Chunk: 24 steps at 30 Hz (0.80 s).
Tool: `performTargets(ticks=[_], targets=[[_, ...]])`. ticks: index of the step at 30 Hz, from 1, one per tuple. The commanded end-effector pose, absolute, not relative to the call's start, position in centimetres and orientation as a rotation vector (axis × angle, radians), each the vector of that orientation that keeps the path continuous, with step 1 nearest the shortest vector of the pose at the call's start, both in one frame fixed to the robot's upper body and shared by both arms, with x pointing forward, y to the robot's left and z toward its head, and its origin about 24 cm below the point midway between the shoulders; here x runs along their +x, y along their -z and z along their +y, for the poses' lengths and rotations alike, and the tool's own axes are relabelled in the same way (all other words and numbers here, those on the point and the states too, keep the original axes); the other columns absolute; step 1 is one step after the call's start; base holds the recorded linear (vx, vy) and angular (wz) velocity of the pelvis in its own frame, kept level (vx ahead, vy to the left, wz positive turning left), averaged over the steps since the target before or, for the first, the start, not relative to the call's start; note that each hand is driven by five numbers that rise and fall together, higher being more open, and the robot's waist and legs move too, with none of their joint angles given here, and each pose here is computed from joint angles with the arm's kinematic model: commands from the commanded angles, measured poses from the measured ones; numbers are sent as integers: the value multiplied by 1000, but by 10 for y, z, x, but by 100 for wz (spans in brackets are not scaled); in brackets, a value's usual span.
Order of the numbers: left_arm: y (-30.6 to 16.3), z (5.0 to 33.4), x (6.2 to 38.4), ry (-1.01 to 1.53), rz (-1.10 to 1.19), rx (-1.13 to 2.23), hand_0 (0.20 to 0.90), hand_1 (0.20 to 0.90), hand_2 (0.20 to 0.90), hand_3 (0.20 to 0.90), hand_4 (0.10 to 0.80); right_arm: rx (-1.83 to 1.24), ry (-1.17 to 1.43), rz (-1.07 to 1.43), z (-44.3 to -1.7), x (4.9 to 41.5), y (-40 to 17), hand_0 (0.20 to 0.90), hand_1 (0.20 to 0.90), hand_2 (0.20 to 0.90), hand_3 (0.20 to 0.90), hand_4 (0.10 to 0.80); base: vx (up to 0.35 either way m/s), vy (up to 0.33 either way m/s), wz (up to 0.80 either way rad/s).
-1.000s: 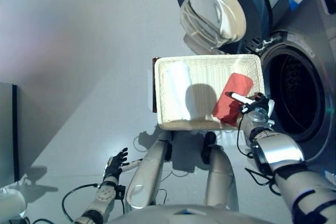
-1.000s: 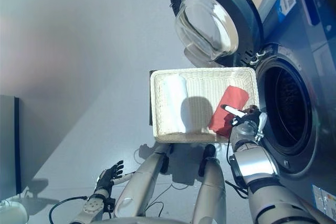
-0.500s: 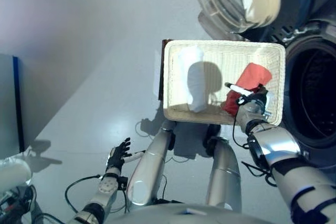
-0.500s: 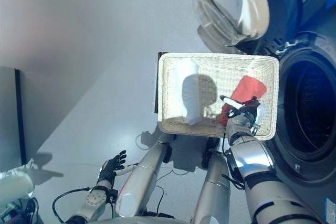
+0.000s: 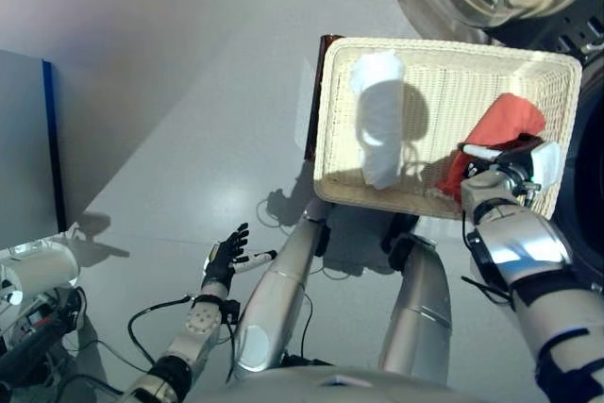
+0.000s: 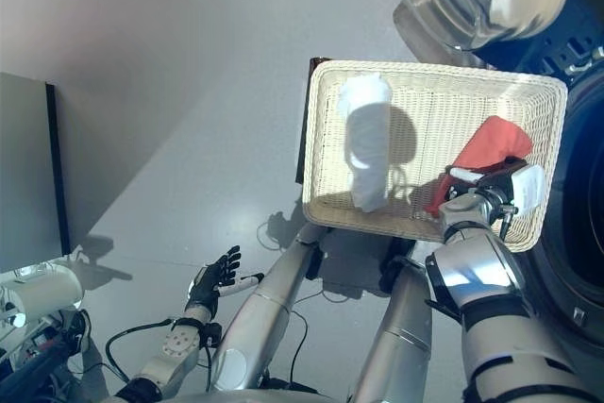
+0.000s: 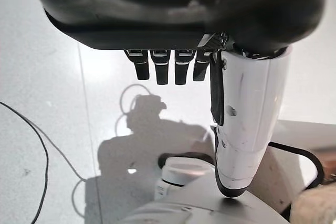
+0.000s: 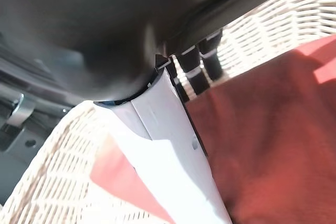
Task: Pick up the clothes and place them into the washing machine
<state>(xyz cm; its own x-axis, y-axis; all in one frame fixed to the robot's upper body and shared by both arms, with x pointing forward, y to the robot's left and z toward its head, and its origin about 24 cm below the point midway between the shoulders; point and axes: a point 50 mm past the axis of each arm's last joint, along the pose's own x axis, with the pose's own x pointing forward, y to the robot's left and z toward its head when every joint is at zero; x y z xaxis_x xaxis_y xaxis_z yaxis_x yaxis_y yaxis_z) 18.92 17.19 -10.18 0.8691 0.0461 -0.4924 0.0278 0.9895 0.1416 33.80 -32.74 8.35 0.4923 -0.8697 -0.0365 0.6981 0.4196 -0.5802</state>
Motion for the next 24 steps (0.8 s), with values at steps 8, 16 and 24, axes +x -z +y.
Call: performTargets(ticks=[8,16,24], targets=[[106,190,181,-86,529,189,900,900,900,900,800,-504,875,200,-305,368,-118,200,200,200,200,300,2,7,-2],[112,200,172,-100,573,228,900,900,900,900,800,-354,884,185,-315,361,-109,200,200,200,200,300,16,-2,-6],[121,211,155,-116,646,220,900,900,900,900,800,107,958,58,-337,342,-94,200,200,200,200,300,16,-4,-9]])
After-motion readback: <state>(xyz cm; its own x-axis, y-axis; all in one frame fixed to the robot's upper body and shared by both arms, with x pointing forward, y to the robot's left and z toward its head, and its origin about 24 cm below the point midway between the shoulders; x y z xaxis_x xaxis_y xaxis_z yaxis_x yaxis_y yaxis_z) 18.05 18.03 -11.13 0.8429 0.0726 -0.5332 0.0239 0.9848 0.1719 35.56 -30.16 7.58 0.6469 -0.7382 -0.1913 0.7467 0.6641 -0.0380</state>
